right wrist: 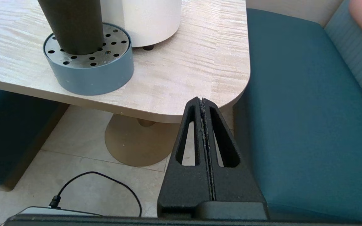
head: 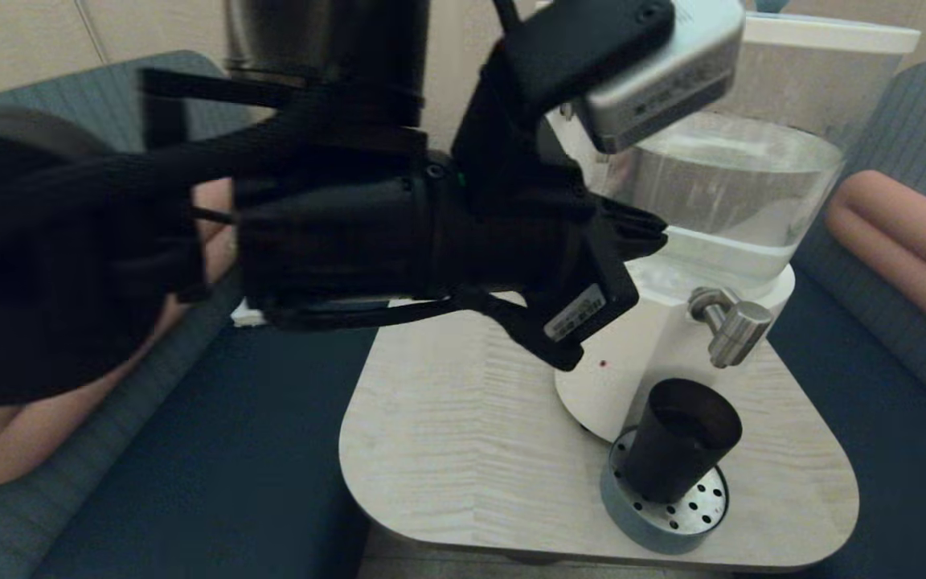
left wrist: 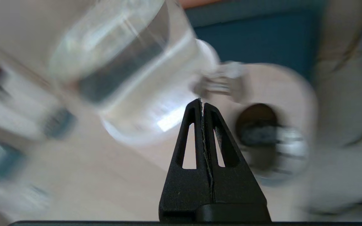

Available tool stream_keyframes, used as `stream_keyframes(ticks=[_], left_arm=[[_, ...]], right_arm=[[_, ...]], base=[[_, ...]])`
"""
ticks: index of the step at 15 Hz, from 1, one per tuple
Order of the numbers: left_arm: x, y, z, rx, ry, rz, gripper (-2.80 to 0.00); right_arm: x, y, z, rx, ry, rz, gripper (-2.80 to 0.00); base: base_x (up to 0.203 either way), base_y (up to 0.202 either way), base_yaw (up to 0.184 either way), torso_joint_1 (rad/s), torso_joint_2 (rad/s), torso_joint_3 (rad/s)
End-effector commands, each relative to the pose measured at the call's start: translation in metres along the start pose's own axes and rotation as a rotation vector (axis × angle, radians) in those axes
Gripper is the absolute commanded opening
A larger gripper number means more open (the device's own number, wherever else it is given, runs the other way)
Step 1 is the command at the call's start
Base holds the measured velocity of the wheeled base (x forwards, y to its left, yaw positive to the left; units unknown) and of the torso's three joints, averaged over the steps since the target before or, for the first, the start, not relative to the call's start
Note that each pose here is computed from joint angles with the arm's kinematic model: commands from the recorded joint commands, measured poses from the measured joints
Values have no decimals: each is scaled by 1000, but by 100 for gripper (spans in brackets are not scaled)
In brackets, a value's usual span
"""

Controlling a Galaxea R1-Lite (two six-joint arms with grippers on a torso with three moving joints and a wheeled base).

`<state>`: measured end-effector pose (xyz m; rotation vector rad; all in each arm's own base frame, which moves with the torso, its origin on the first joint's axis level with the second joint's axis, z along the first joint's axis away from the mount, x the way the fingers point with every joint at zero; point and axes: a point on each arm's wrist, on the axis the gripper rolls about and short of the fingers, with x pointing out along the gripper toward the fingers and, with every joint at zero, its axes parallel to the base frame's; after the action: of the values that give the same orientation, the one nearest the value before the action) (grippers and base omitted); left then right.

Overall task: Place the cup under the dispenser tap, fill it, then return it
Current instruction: Turn off the faucet, then place the cup next to the water dispenser

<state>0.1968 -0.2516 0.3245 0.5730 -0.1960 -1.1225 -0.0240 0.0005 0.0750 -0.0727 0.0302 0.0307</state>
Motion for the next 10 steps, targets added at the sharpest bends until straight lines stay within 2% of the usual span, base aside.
stream_keyframes(ticks=[1, 3, 5, 7, 9, 10], left_arm=[[-53, -9, 8, -162, -32, 12, -280], [-68, -27, -10, -320, -54, -28, -280], [-81, -40, -24, -434, -178, -45, -280], [-92, -45, -35, -571, -305, -41, -280], [-91, -47, -50, -619, -373, -74, -280], [-83, -48, -58, -624, -370, -85, -280]], right_arm=[[0, 0, 0, -1, -4, 1, -280], [0, 0, 0, -1, -4, 1, -280], [0, 0, 0, -1, -4, 1, -280], [0, 0, 0, -1, -4, 1, -280], [0, 0, 0, -1, -4, 1, -280], [0, 0, 0, -1, -4, 1, -280]], base=[[0, 0, 0, 0, 0, 0], [0, 0, 0, 0, 0, 0], [0, 0, 0, 0, 0, 0], [0, 0, 0, 0, 0, 0], [0, 0, 0, 0, 0, 0], [0, 0, 0, 0, 0, 0]])
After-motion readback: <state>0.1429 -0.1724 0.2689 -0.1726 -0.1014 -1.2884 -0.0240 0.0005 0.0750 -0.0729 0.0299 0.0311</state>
